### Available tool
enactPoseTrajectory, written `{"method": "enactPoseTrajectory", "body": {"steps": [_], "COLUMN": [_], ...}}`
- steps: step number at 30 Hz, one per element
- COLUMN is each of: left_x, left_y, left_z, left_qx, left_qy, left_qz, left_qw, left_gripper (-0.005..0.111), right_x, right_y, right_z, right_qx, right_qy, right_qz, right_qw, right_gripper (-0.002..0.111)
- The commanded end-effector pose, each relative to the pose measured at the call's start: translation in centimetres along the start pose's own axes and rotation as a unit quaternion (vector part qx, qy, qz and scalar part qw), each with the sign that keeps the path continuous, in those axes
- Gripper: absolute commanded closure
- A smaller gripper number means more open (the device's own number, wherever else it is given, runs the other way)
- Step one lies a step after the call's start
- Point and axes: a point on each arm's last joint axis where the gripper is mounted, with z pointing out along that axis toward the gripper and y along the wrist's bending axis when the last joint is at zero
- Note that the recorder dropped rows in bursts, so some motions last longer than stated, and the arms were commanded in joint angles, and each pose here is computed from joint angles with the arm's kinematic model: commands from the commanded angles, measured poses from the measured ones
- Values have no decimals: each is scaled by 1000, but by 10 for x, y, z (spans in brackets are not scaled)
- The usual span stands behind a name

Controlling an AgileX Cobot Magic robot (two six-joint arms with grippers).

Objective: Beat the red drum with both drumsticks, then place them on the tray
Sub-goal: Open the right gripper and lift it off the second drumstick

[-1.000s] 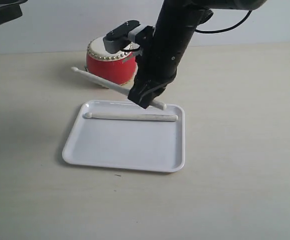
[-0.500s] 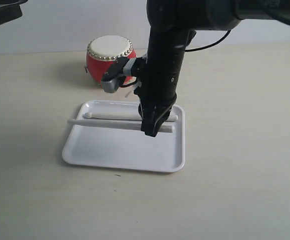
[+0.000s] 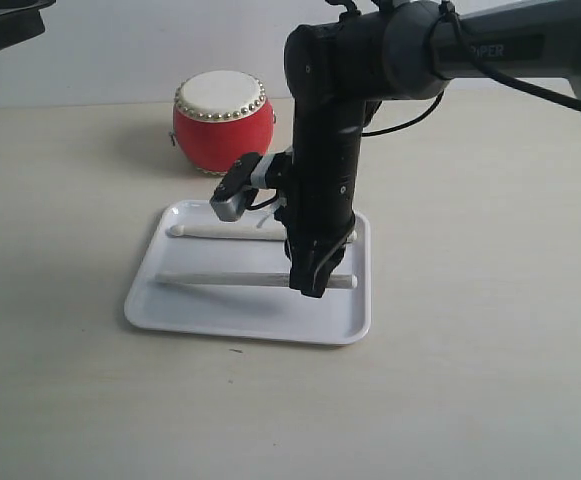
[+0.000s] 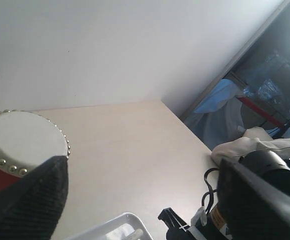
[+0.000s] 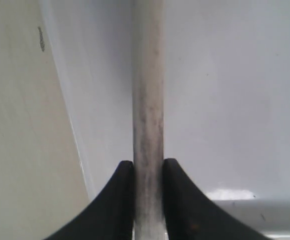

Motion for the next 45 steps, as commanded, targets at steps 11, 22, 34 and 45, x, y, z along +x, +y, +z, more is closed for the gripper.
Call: {"method": "enactPoseTrajectory", "body": {"steps": [11, 22, 34, 45], "left_x": [0, 0, 1, 1], "left_y": [0, 0, 0, 0], "left_z": [0, 0, 0, 0], "left_qx": [4, 4, 4, 4], "left_qy": [-2, -2, 2, 4], "left_qz": [1, 5, 8, 14], "left_qw": [1000, 1000, 1000, 1000], "left_gripper": [29, 29, 29, 88], "right_x": [-2, -2, 1, 13], "right_y": [-6, -6, 14, 44], "right_z": [29, 26, -47, -149], "right_qx": [-19, -16, 30, 138], "right_qy": [27, 24, -54, -220], "right_qz": [15, 20, 23, 64], "right_qw": [999, 999, 998, 964], "right_gripper": [108, 68, 63, 93]}}
